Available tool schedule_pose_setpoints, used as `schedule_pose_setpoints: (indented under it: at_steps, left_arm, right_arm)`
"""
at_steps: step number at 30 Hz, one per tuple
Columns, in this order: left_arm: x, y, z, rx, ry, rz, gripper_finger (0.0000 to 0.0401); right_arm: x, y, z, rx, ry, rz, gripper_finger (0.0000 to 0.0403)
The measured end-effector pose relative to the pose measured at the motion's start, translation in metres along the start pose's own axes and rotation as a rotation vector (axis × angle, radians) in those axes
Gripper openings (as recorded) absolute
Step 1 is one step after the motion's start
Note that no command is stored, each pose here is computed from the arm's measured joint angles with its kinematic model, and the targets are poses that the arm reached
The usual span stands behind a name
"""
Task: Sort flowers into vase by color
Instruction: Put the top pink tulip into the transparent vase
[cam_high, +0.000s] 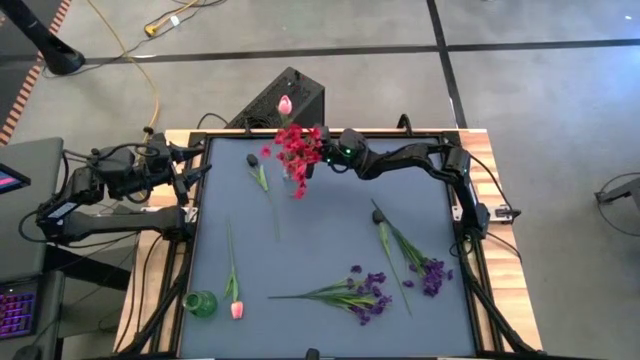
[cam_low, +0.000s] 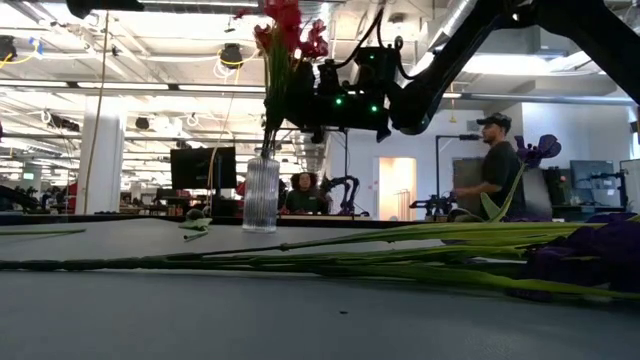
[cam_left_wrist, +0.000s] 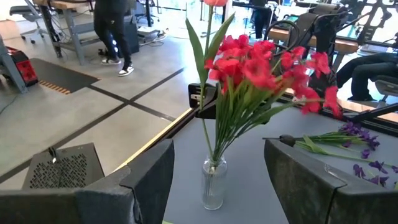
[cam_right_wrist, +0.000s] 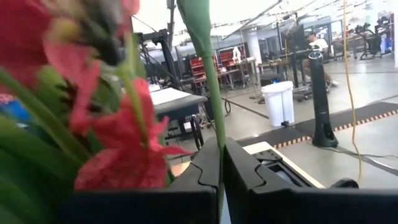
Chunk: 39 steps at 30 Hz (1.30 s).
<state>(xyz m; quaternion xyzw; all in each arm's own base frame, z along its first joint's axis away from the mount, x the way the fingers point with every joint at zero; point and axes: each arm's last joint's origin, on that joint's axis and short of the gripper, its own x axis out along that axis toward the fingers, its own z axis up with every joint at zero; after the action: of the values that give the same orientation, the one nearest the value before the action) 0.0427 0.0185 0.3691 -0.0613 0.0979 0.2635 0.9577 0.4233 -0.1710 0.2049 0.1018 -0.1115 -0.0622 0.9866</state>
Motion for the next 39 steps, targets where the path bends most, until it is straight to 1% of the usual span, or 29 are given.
schedule_pose_setpoints:
  at_steps: [3,9,22,27,32,39]
  left_arm:
    - [0.000,0.000,0.000,0.000,0.000,0.000,0.0237]
    - [0.000,0.000,0.000,0.002,0.000,0.000,0.0237]
    - [0.000,0.000,-0.001,0.006,0.009,0.002,0.0237]
    - [0.000,0.000,-0.001,0.008,0.015,0.002,0.0237]
    - [0.000,0.000,-0.002,0.019,0.024,0.004,0.0237]
    - [0.000,0.000,-0.003,0.029,0.031,0.005,0.0237]
  right_arm:
    - [0.000,0.001,0.005,0.037,-0.040,0.034,0.0031]
    - [-0.003,-0.004,0.013,0.070,-0.098,0.058,0.0031]
    - [-0.014,-0.028,0.035,0.139,-0.236,0.082,0.0031]
    - [-0.018,-0.036,0.042,0.132,-0.247,0.085,0.0031]
    - [-0.020,-0.034,0.052,0.112,-0.273,0.117,0.0031]
    - [-0.025,-0.023,0.086,0.074,-0.308,0.171,0.0031]
